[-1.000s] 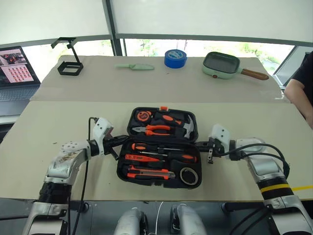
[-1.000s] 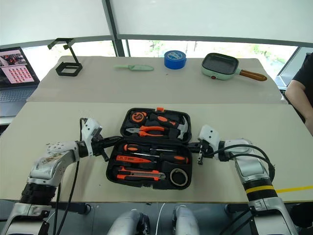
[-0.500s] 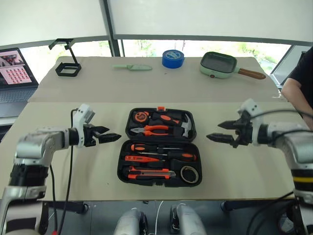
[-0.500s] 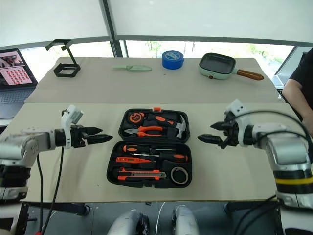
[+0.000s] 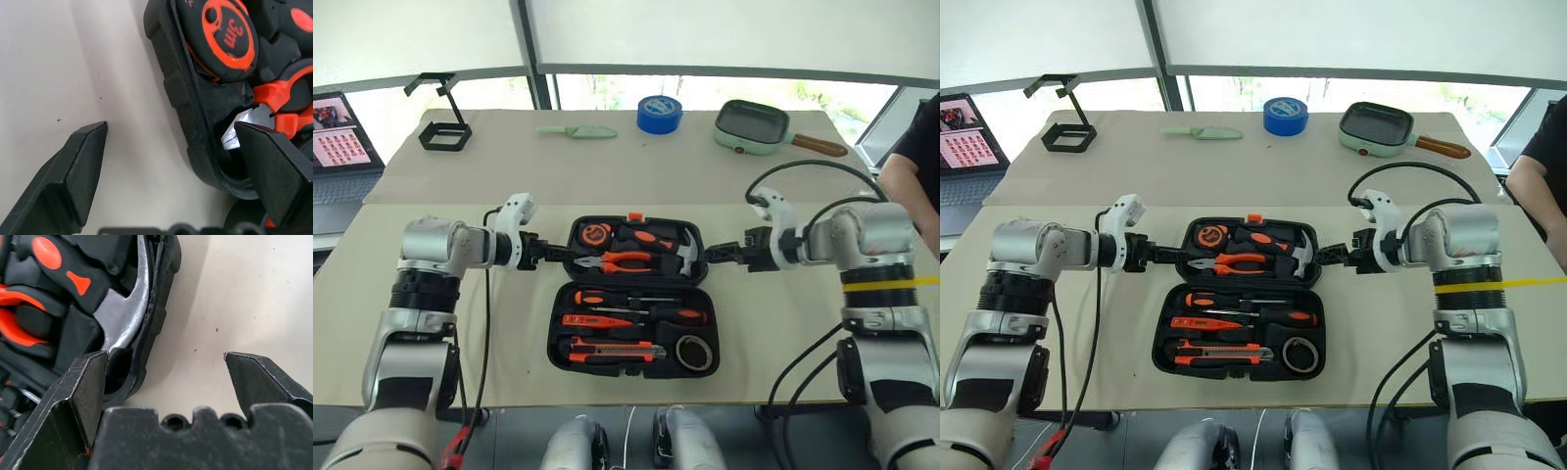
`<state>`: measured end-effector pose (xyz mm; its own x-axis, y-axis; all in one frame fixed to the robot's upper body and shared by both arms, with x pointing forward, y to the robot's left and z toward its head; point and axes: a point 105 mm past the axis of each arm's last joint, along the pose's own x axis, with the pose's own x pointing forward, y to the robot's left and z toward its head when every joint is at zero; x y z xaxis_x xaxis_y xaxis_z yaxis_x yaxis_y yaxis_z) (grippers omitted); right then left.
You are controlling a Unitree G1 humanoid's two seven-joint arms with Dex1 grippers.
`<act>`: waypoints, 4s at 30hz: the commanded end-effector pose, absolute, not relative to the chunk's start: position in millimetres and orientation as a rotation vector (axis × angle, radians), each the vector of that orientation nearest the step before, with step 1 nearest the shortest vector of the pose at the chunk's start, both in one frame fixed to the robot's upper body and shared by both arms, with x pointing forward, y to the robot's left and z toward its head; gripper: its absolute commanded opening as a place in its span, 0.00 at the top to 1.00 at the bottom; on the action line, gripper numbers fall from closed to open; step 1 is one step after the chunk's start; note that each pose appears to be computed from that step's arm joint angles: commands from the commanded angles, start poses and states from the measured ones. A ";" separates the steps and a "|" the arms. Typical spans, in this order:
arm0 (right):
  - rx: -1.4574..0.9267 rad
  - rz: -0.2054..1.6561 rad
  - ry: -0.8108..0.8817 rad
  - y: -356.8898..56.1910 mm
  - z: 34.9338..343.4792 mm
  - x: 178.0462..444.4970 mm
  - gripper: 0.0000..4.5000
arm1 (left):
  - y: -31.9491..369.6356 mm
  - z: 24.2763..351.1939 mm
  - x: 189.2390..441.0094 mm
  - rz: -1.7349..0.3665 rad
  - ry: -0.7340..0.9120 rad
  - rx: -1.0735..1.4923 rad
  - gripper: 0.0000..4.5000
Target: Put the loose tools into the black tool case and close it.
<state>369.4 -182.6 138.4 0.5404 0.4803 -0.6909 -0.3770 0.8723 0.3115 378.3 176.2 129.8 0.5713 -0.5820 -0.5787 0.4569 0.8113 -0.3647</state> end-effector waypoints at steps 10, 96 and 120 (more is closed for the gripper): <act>0.110 0.493 0.911 -177.7 122.9 370.7 0.94 | 170.1 126.7 381.8 -0.599 0.745 -0.302 0.31; -0.498 0.924 0.001 -120.9 90.3 301.5 1.00 | 219.4 127.2 349.7 -0.821 -0.034 0.234 0.99; -0.357 1.062 0.040 -101.9 94.5 229.8 1.00 | 88.2 64.3 310.3 -1.457 0.393 0.613 0.99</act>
